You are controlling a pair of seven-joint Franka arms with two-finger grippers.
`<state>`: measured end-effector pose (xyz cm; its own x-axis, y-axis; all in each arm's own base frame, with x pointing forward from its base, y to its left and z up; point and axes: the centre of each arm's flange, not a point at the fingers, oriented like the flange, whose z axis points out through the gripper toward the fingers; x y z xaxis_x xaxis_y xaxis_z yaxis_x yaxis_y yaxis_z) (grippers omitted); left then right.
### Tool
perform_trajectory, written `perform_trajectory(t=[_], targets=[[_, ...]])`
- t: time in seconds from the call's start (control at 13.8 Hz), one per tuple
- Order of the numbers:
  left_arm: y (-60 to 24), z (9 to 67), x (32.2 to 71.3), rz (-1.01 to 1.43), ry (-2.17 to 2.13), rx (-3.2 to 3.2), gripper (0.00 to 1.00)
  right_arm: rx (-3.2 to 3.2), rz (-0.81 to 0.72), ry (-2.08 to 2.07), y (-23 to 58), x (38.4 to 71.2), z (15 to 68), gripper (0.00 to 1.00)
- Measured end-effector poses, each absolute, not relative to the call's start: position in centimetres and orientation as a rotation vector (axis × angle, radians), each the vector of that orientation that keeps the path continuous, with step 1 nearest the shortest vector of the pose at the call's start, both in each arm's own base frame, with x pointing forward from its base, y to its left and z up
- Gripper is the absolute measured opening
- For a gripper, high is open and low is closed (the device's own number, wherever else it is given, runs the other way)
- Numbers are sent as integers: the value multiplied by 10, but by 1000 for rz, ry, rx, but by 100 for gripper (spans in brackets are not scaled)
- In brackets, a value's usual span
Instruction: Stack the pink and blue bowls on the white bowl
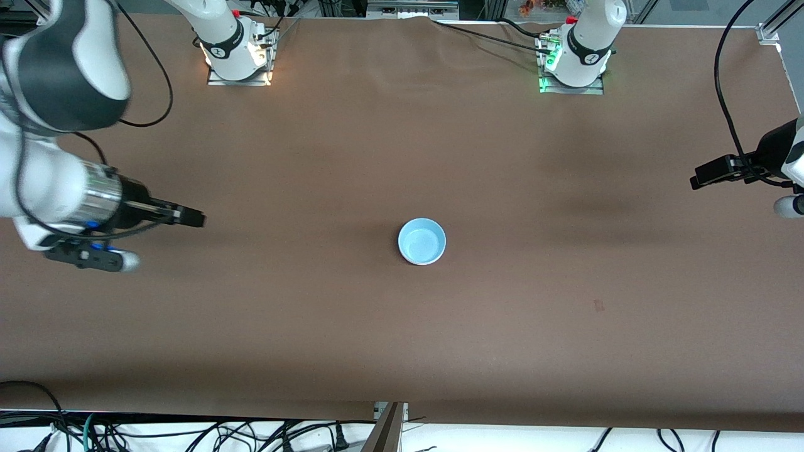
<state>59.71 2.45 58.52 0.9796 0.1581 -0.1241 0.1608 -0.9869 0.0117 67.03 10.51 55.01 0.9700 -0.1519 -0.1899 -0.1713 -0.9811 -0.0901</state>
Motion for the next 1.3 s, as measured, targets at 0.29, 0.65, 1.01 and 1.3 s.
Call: perform_trajectory(t=[0.29,0.65,1.01,1.3], targets=[[24,585,597,-192,250,3104,100,-3043,304,241,55,661,565,93],[24,585,597,-192,250,3104,100,-3072,256,273,42,627,578,92],[24,584,597,-194,248,3104,100,-3083,121,302,28,564,576,91],[18,584,598,-195,232,3106,100,-3103,80,298,23,535,583,93]])
